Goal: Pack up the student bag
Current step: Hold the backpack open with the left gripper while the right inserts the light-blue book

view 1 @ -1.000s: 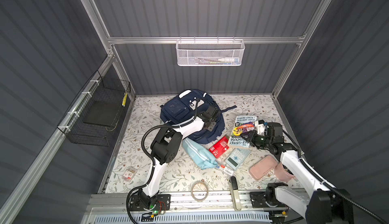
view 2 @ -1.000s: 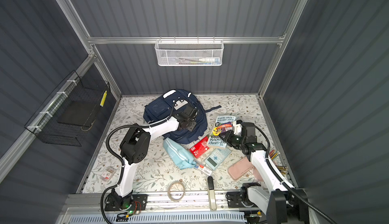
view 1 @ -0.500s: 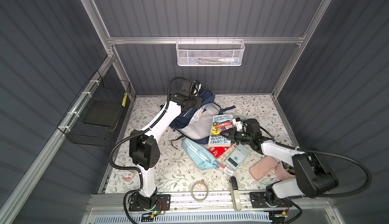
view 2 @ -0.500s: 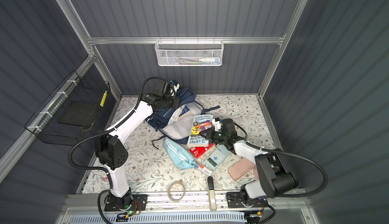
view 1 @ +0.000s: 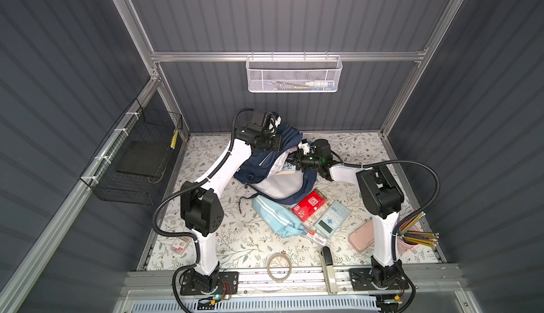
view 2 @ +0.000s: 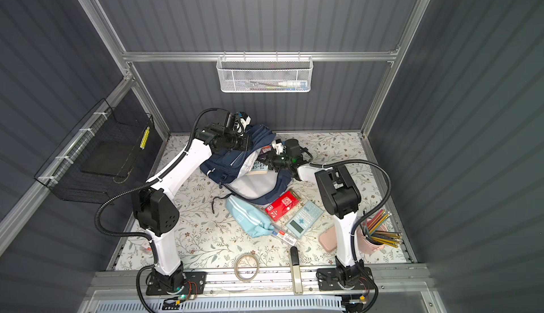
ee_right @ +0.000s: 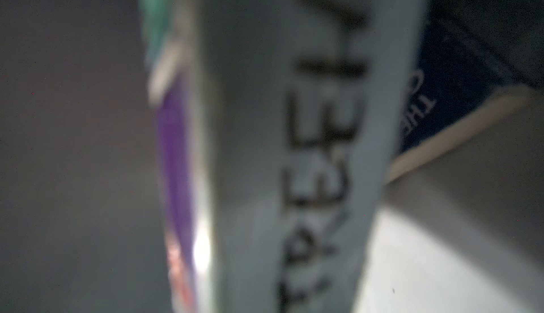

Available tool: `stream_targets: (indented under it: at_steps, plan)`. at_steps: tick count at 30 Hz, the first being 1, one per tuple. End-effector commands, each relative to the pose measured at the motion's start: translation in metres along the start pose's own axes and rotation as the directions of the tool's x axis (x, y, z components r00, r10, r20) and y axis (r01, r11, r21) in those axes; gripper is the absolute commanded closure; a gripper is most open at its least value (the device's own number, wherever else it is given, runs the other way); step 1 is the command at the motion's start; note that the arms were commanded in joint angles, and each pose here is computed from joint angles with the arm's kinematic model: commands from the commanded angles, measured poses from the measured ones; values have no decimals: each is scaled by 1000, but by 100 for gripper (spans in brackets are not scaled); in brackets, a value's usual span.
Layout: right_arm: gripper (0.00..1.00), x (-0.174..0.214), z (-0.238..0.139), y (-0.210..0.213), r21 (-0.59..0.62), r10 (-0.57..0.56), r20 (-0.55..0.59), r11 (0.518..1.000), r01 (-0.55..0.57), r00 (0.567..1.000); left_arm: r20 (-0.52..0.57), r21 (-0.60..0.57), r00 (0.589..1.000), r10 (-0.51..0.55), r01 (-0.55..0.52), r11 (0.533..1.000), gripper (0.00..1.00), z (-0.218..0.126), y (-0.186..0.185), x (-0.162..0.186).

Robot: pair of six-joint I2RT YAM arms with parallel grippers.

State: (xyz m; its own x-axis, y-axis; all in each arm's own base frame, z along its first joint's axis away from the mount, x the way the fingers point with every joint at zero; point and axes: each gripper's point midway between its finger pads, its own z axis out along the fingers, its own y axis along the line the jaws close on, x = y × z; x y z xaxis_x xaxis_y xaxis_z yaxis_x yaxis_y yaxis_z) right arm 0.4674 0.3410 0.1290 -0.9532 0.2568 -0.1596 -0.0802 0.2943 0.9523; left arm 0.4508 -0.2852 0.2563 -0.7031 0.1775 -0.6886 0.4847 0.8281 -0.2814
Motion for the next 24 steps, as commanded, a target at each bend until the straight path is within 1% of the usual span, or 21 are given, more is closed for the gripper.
stream_targets:
  at_steps: [1, 3, 4, 5, 9, 13, 16, 20, 22, 23, 24]
  plan:
    - [85, -7, 14, -5, 46, -21, -8, 999, 21, 1000, 84, 124, 996, -10, 0, 992, 100, -16, -29, -27]
    - [59, -14, 19, -13, 115, -40, 11, 993, 39, 999, 79, 136, 997, -21, 10, 991, 100, -14, -30, -24]
    - [50, -18, 19, -18, 169, -56, 19, 984, 52, 998, 74, 136, 997, -25, 14, 991, 100, -13, -29, -22]
    - [49, -21, 18, -25, 220, -64, 26, 974, 57, 998, 69, 133, 997, -26, 16, 991, 100, -13, -29, -20]
    - [40, -29, 4, -38, 322, -79, 52, 945, 59, 996, 59, 127, 998, -36, 28, 991, 100, -11, -26, -10]
    - [30, -13, -28, -29, 396, -152, 54, 910, 119, 987, 39, 123, 998, -46, 41, 992, 100, -5, -22, -1]
    - [22, 0, -47, -23, 450, -214, 5, 873, 189, 977, 46, 127, 998, -47, 41, 991, 100, -5, -22, -2]
    - [22, 34, -68, -36, 516, -231, -50, 827, 223, 972, 58, 135, 997, -45, 37, 990, 100, -9, -25, -7]
    - [21, 54, -72, -37, 545, -293, -89, 786, 293, 952, 54, 133, 998, -43, 35, 990, 100, -7, -24, -5]
    - [21, 56, -72, -39, 572, -336, -94, 752, 327, 937, 53, 132, 998, -43, 36, 991, 100, -7, -24, -4]
    - [20, 61, -67, -39, 558, -377, -126, 738, 380, 918, 53, 133, 998, -45, 37, 990, 100, -7, -24, -4]
